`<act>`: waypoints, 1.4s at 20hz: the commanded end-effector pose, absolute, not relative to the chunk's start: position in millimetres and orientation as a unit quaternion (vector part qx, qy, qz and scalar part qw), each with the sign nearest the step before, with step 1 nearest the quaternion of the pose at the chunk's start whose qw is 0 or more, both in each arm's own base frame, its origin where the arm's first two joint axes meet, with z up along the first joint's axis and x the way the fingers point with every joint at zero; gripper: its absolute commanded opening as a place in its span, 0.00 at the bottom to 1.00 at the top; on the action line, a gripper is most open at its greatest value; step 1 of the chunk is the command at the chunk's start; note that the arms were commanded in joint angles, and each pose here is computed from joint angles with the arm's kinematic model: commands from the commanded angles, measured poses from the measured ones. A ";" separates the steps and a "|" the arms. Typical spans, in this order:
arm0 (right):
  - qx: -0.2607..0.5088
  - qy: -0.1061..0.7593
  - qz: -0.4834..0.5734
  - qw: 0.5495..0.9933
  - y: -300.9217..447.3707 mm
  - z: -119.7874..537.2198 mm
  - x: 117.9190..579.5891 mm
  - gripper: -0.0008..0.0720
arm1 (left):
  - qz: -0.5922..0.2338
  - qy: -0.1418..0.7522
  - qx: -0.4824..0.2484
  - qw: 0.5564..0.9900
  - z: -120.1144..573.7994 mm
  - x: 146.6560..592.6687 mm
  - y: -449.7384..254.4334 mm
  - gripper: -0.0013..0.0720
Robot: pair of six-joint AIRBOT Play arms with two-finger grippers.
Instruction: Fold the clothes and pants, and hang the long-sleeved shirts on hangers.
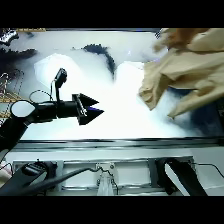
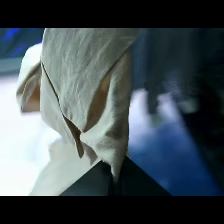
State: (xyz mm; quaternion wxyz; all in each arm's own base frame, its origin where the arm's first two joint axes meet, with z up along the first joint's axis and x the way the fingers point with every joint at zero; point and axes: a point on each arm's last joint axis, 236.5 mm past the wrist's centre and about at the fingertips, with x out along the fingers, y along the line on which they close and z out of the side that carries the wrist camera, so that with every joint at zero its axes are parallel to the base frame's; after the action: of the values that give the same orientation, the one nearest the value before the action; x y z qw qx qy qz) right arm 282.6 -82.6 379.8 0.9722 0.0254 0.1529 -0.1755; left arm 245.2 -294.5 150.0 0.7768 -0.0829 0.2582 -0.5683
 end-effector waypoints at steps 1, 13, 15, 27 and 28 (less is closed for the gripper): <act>0.071 0.068 -0.322 0.942 -145.5 416.5 203.2 0.06 | -0.575 0.259 -0.089 0.771 149.7 236.8 -306.8 0.75; 0.104 -0.035 -0.597 0.795 -237.2 457.7 78.0 0.06 | -0.588 0.282 -0.086 0.753 143.6 223.5 -307.3 0.69; 0.106 -0.045 -0.613 0.782 -249.7 469.7 76.4 0.06 | -0.589 0.288 -0.071 0.752 137.9 221.7 -305.5 0.69; 0.197 -0.107 -0.706 0.672 -311.9 471.2 34.8 0.06 | -0.571 0.331 -0.054 0.749 117.4 218.7 -297.0 0.69; 0.198 -0.119 -0.709 0.666 -314.8 473.6 30.1 0.06 | -0.571 0.331 -0.054 0.749 117.4 218.7 -297.0 0.69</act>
State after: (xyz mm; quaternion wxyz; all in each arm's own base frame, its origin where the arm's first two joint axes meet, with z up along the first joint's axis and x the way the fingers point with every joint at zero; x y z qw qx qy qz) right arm 44.3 -305.9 471.9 0.6891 0.1856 -0.0929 -0.6943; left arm 219.0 -297.6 119.0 0.7498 -0.0532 0.3268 -0.5728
